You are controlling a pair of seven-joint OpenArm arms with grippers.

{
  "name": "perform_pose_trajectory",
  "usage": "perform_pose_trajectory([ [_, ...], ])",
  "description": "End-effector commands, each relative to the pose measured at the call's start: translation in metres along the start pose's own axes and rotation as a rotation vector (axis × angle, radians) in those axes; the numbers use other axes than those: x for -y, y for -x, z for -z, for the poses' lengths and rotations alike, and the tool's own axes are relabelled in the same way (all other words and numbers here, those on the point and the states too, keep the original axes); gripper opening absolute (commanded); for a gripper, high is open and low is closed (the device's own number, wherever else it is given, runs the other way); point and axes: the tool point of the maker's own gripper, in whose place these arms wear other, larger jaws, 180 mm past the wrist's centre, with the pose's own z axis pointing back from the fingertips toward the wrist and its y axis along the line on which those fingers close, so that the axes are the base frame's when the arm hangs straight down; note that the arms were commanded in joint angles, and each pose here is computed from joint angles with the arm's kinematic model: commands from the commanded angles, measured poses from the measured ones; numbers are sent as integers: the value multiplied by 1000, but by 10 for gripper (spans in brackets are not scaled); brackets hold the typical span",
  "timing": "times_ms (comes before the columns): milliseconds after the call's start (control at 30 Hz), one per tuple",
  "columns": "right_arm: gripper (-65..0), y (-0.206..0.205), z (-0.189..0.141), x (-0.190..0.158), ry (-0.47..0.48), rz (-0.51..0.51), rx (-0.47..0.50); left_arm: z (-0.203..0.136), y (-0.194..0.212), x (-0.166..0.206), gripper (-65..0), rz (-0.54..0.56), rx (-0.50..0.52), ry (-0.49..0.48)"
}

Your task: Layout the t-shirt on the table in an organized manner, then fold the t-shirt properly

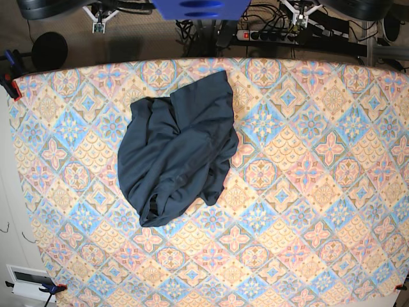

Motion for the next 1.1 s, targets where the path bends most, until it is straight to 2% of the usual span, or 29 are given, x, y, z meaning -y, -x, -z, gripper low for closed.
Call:
perform_pose_trajectory([
  [0, -650, 2, -10, 4, 3, -9, 13, -10, -5, 0, -650, 9, 22, 5],
  [67, -650, -15, -21, 17, 15, -42, 68, -24, -23, 2, -650, 30, 69, 22],
  [133, -650, -33, -32, 26, 15, -29, 122, -37, -39, 6, -650, 40, 111, 39],
  [267, -650, -59, -57, 41, -28, 116, 198, -57, -74, 19, -650, 52, 140, 75],
  [400, -650, -98, -81, 54, -63, 194, 273, -73, -117, 34, -650, 37, 187, 121],
  [567, -650, -163, -119, 60, -49, 124, 433, -75, -162, 40, -650, -30, 271, 155],
  [700, -650, -169, -122, 57, -38, 62, 422, -67, -194, 38, -650, -42, 343, 157],
  [900, -650, -207, -114, 41, -74, 72, 469, -53, -242, 35, -648, -31, 398, 150],
  [967, -650, -221, -112, 30, -107, 44, 488, -51, -257, 45, -597, -39, 421, 187],
  [1067, -628, -241, -111, 0, -196, -32, 517, -50, -282, 58, -466, -58, 460, 251],
])
